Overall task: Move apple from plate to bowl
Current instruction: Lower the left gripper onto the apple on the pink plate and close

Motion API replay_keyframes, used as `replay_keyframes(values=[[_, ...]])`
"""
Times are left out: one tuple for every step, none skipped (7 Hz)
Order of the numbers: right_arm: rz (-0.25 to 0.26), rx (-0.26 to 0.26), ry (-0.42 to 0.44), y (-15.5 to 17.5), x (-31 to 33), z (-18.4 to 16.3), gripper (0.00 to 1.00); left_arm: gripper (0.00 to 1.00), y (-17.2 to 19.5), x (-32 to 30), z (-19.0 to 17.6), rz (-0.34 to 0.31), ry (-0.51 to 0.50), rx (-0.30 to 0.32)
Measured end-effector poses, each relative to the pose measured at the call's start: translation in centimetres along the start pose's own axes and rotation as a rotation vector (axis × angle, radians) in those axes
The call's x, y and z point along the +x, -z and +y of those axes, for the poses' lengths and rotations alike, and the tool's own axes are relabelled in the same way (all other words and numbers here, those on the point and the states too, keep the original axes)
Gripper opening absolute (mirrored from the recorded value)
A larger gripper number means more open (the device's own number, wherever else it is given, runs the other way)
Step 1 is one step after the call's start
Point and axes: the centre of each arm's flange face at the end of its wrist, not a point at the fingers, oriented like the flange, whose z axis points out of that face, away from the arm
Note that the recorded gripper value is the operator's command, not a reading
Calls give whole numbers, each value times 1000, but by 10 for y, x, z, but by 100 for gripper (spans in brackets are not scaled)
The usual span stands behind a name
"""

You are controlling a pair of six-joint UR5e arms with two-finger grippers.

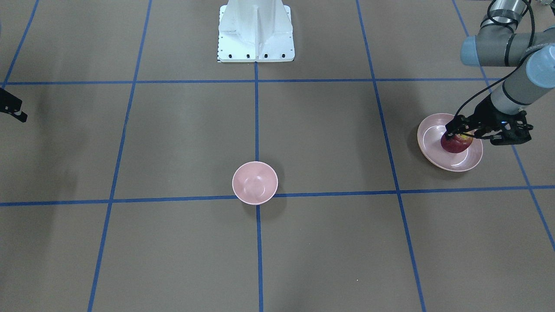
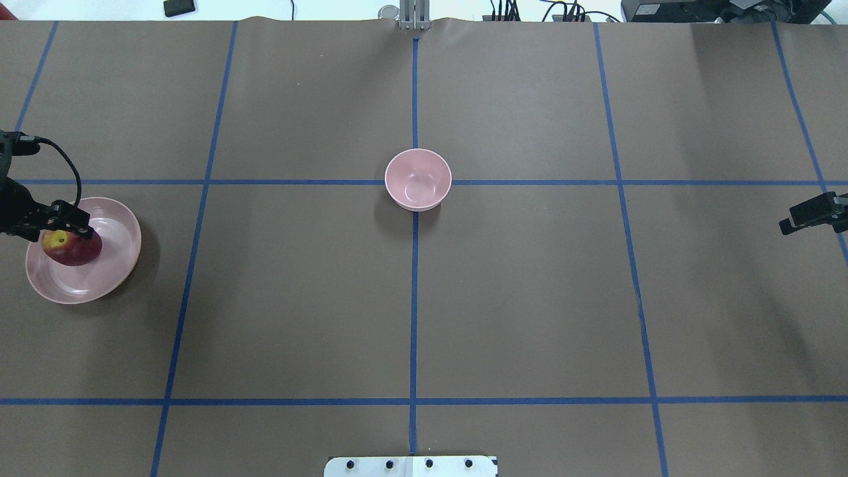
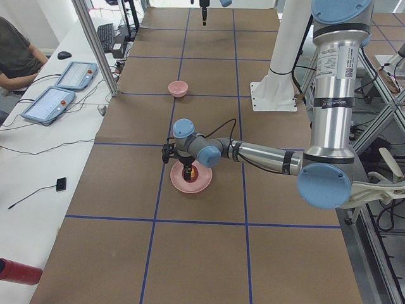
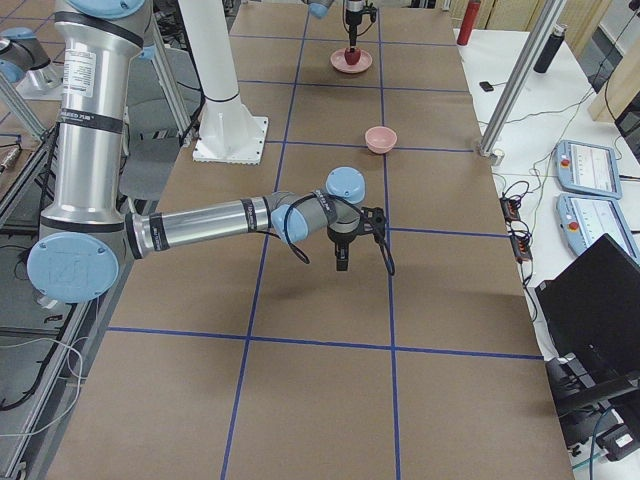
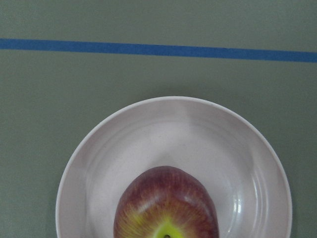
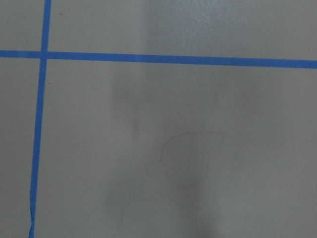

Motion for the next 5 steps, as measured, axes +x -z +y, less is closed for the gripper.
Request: replay_keyframes(values=[[0,2,2,0,-1,-1,100,98,-5,1,-5,-1,1,-3],[0,3,2,1,-1,-1,100,98,-10,-1,-7,-4,2,-6],[0,4,1,1,-2,-2,100,98,-15,-6,-7,-4,1,-6],[0,4,0,1,-2,-2,100,98,-19,-10,-7,1,-2,-2],[0,3,-2,0,-2,-2,100,98,-20,-12,-6,4,-2,1]])
